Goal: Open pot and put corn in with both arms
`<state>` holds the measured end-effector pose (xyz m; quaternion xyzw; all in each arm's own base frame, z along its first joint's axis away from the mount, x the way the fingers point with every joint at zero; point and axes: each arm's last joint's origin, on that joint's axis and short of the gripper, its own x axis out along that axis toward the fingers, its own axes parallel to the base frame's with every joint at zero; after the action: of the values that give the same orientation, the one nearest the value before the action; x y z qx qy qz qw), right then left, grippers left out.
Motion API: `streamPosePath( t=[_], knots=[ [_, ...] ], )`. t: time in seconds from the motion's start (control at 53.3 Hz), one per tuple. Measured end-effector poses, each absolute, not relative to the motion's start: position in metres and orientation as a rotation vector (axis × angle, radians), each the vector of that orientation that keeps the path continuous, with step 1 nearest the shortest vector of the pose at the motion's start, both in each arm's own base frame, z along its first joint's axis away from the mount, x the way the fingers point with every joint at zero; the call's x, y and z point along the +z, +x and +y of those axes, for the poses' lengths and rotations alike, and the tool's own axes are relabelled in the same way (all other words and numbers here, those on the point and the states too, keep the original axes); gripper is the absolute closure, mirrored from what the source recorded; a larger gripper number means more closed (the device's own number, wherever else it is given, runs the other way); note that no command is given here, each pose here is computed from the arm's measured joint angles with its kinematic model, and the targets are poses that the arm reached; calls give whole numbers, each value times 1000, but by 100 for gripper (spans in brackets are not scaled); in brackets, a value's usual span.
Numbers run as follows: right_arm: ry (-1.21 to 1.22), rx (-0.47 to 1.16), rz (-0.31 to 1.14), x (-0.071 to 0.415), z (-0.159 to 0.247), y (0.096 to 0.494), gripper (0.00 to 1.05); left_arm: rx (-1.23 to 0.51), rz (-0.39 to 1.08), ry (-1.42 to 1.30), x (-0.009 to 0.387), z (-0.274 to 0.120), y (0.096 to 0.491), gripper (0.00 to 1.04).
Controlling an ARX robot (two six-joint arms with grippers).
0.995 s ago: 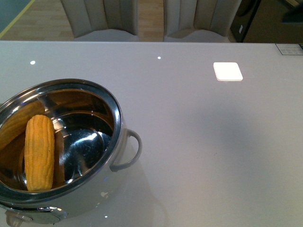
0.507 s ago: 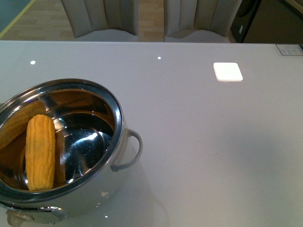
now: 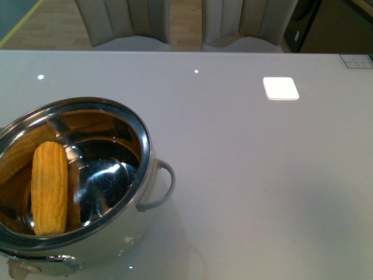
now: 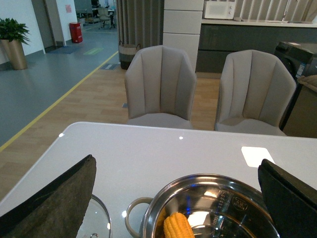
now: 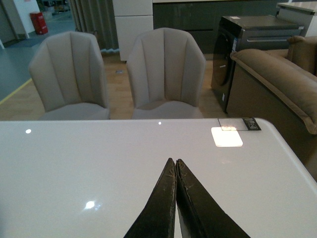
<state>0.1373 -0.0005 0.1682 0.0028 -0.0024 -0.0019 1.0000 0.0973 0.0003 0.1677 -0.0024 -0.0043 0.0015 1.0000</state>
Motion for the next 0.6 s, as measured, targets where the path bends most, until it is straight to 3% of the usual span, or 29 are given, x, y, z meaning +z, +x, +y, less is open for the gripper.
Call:
streamPosePath(
  t=[0.601],
  knots=[
    [6, -4, -18, 173, 0, 117, 103, 3, -9, -5, 168, 0, 97, 7]
  ],
)
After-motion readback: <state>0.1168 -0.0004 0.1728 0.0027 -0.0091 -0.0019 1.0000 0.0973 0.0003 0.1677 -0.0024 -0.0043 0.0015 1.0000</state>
